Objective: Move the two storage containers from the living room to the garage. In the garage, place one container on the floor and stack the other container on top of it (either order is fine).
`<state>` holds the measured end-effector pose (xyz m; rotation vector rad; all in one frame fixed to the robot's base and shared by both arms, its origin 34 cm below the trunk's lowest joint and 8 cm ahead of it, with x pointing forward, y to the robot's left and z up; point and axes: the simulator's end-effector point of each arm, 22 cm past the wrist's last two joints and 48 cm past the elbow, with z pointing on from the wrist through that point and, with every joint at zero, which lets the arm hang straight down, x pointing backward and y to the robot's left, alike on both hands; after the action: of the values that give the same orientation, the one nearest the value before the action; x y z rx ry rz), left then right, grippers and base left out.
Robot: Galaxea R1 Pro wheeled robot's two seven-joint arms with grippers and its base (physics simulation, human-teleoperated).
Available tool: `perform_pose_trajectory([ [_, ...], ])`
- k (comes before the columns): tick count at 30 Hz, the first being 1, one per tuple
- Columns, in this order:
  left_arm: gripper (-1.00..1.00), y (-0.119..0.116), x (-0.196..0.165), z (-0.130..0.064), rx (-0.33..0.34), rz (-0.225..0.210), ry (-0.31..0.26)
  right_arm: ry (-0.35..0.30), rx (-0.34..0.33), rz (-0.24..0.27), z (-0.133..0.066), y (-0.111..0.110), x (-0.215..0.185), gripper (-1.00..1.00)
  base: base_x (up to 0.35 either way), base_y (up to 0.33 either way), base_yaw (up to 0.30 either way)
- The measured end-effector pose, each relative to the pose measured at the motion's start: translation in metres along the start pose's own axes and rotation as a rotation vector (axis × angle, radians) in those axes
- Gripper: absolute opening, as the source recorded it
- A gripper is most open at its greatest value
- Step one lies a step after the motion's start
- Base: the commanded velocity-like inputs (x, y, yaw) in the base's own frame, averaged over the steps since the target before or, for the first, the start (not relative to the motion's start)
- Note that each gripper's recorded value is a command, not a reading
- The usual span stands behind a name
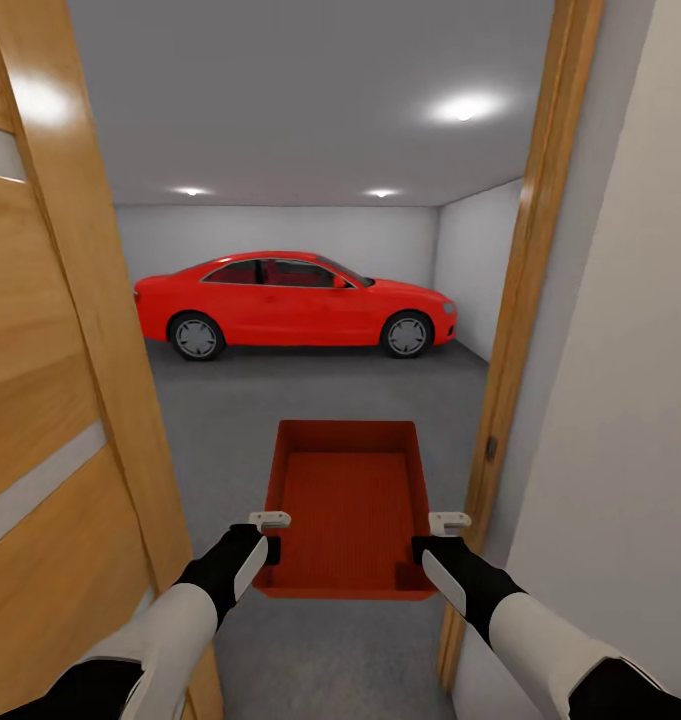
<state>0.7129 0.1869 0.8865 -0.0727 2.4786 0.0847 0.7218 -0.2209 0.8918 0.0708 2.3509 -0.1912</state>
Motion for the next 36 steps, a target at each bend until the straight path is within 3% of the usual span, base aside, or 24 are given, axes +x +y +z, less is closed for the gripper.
perform_pose_trajectory([
  [36, -1.0, -0.0002, -0.0005, -0.0002, -0.001, -0.002, -0.002, -0.002, 0.001, -0.001, 0.0, -0.0002, -0.0008, -1.0, 0.022, -0.011, 0.0],
])
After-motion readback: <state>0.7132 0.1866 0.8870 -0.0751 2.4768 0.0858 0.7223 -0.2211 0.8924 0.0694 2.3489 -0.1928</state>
